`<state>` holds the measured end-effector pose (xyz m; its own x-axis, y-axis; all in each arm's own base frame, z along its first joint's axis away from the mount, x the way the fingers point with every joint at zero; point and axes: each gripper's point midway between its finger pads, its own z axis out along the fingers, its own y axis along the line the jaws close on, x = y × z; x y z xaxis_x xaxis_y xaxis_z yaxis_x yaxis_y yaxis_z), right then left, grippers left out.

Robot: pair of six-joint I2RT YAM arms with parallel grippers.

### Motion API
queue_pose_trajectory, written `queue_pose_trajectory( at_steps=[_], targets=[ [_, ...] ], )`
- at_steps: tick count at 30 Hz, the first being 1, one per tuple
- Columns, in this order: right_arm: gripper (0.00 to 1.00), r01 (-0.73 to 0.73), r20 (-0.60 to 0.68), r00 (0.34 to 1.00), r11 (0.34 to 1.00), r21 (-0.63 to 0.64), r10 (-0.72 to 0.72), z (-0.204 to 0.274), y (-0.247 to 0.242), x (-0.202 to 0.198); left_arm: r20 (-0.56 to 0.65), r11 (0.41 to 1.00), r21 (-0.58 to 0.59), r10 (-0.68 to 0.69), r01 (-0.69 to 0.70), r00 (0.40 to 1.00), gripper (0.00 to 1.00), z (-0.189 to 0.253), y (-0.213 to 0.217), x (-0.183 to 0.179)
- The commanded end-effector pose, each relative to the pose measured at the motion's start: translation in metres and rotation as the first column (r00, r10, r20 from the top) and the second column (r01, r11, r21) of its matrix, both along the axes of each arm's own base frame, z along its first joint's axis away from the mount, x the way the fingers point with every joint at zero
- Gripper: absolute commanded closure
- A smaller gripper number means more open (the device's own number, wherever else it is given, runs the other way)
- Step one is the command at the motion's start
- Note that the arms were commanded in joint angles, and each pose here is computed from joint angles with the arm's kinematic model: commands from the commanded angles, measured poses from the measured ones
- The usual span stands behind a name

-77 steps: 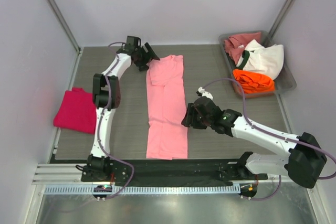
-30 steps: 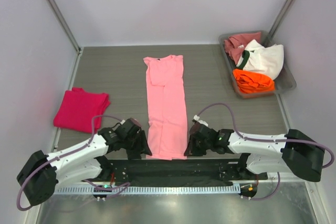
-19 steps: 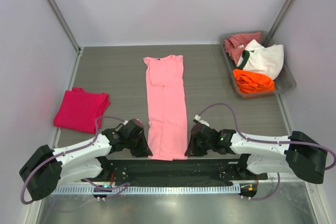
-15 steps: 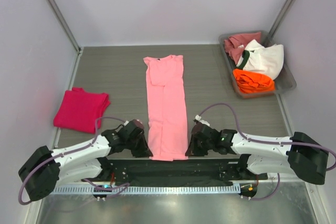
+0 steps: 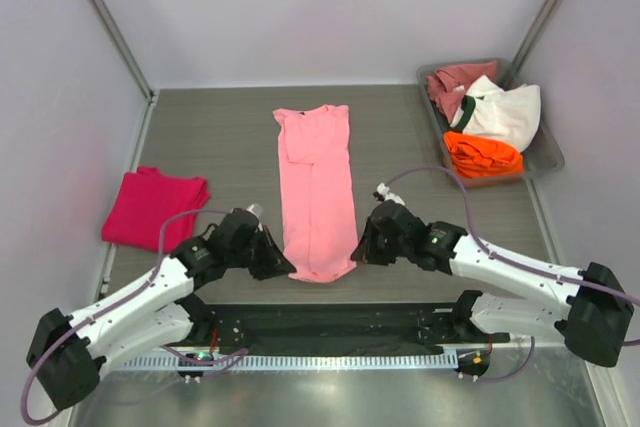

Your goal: Fold and stack the t-shirts

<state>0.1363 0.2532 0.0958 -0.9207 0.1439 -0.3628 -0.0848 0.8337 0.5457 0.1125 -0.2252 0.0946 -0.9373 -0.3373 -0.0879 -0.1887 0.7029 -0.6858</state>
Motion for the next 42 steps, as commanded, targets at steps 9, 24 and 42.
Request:
queue_pose_trajectory(
  at_steps=[9,24,42],
  targets=[
    [0.99,-0.026,0.091,0.995,0.997,-0.079,0.033,0.024,-0.005,0.079,0.095,0.997,-0.023,0.080,-0.078,0.992,1.00,0.039,0.003,0.089],
    [0.99,0.015,0.117,0.993,0.992,-0.124,0.000,0.022,-0.006,0.190,0.138,0.987,0.025,0.155,-0.160,0.978,1.00,0.035,0.022,0.195],
    [0.99,0.071,0.124,0.991,0.981,-0.182,-0.048,-0.003,-0.008,0.265,0.130,0.984,0.001,0.174,-0.175,0.976,1.00,0.008,0.014,0.273]
  ],
)
